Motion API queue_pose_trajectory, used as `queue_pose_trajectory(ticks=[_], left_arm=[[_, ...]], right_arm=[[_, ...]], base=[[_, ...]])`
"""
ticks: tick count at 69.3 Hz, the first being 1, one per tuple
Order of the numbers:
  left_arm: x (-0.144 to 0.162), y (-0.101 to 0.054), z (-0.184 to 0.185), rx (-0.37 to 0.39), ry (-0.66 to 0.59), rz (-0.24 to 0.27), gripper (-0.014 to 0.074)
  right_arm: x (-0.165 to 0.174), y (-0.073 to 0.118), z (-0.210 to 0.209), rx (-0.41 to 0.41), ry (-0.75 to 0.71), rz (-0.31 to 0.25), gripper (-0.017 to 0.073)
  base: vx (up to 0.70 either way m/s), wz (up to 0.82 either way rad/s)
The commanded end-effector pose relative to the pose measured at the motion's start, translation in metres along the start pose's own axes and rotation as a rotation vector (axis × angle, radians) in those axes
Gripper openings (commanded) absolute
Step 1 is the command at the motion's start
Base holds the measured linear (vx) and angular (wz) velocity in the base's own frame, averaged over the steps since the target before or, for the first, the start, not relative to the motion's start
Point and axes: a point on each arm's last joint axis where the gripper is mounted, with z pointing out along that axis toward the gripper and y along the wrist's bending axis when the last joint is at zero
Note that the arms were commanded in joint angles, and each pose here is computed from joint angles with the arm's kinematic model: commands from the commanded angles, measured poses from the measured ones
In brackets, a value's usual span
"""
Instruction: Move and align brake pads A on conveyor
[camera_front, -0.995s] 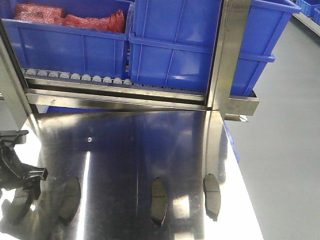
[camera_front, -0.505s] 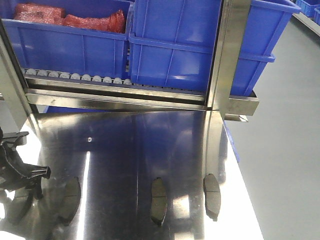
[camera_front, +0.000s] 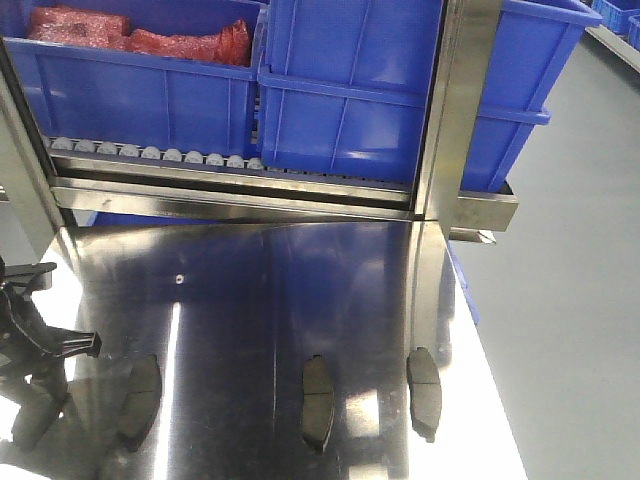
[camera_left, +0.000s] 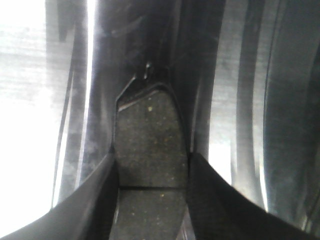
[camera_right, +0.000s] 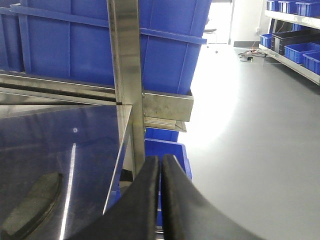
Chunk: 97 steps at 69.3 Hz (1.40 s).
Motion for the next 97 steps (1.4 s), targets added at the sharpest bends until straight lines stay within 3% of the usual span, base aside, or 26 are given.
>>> queue_pose_trajectory(ticks=[1,24,43,75,87,97], left_arm=[[0.001,-0.003,-0.032,0.017,-0.108,0.019,-0.0007],[0.025,-0.001,-0.102,0.013,-0.374,0.061,-0.0007],[0.082,0.005,-0.156,0.016,-0.697,0.075,-0.0007],[0.221,0.020,-0.153,0.049,-1.092,0.078,-0.0007],[0.255,0.024,-0.140,0.058,-1.192,0.078,-0.0007],[0.271,0.027,-0.128,0.058,-1.200,0.078,-0.0007]], right_arm=[[-0.004,0.001,0.000,-0.004,-0.076,-0.008,-0.0007],[-0.004,0.001,0.000,-0.004,-0.076,-0.008,-0.0007],[-0.004,0.001,0.000,-0.004,-0.076,-0.008,-0.0007],[-0.004,0.001,0.000,-0.004,-0.076,-0.008,-0.0007],[-0.004,0.001,0.000,-0.004,-0.076,-0.008,-0.0007],[-0.004,0.001,0.000,-0.004,-0.076,-0.008,-0.0007]], base=[[0.00,0.00],[0.00,0.00],[0.00,0.00],[0.00,0.00],[0.00,0.00],[0.00,0.00]])
